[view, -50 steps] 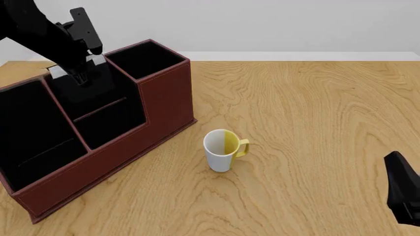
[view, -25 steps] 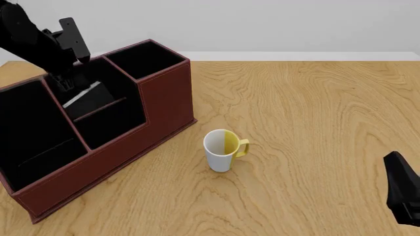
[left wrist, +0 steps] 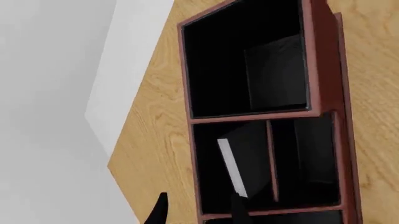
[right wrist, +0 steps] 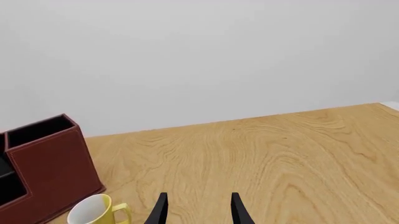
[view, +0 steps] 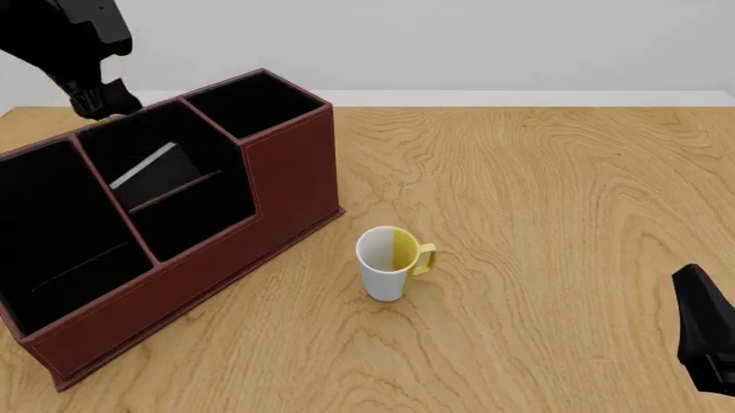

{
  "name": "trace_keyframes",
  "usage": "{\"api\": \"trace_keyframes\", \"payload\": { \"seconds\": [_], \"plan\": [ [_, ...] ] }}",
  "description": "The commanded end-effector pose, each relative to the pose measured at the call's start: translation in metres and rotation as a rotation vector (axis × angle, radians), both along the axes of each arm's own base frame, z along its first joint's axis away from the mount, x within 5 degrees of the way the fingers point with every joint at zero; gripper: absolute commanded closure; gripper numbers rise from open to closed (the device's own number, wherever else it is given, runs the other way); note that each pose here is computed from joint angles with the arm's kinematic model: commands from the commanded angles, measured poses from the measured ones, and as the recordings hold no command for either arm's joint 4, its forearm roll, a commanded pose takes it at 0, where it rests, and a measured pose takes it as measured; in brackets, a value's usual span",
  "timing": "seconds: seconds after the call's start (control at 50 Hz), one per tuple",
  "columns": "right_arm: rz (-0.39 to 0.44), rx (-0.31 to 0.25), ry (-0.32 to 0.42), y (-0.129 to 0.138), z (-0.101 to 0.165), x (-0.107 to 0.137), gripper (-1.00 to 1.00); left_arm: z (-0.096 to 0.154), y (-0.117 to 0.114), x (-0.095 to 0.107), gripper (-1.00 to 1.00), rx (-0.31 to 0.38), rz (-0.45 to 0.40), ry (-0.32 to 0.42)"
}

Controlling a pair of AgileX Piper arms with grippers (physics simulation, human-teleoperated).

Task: Pick up the book and place it in the front compartment of the caddy.

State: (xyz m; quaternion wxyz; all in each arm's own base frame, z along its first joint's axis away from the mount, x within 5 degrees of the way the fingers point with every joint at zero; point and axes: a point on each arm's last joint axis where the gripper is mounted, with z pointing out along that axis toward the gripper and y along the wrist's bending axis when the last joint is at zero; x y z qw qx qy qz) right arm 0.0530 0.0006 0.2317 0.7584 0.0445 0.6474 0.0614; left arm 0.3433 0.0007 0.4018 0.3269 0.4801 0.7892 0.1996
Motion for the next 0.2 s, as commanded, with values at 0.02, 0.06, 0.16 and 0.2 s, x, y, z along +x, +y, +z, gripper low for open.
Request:
{"api": "trace_keyframes", "payload": {
  "seconds": [0.02,0.06,0.16,0.2],
  "plan": [
    [-0.002,0.001,-0.004,0.000,0.001,0.000,-1.00,0.057,-0.018,-0.046,-1.00,-0.030,-0.034,-0.068],
    [-0.004,0.004,-0.006,0.000,0.001,0.000,-1.00,0.066,-0.018,-0.060,-1.00,-0.026,-0.041,-0.082],
    [-0.006,0.006,-0.007,0.000,0.001,0.000,-1.00,0.085,-0.022,-0.091,-1.00,-0.036,-0.058,-0.107],
    [-0.007,0.006,-0.008,0.000,0.002,0.000,-1.00,0.089,-0.022,-0.103,-1.00,-0.033,-0.064,-0.120]
  ]
}}
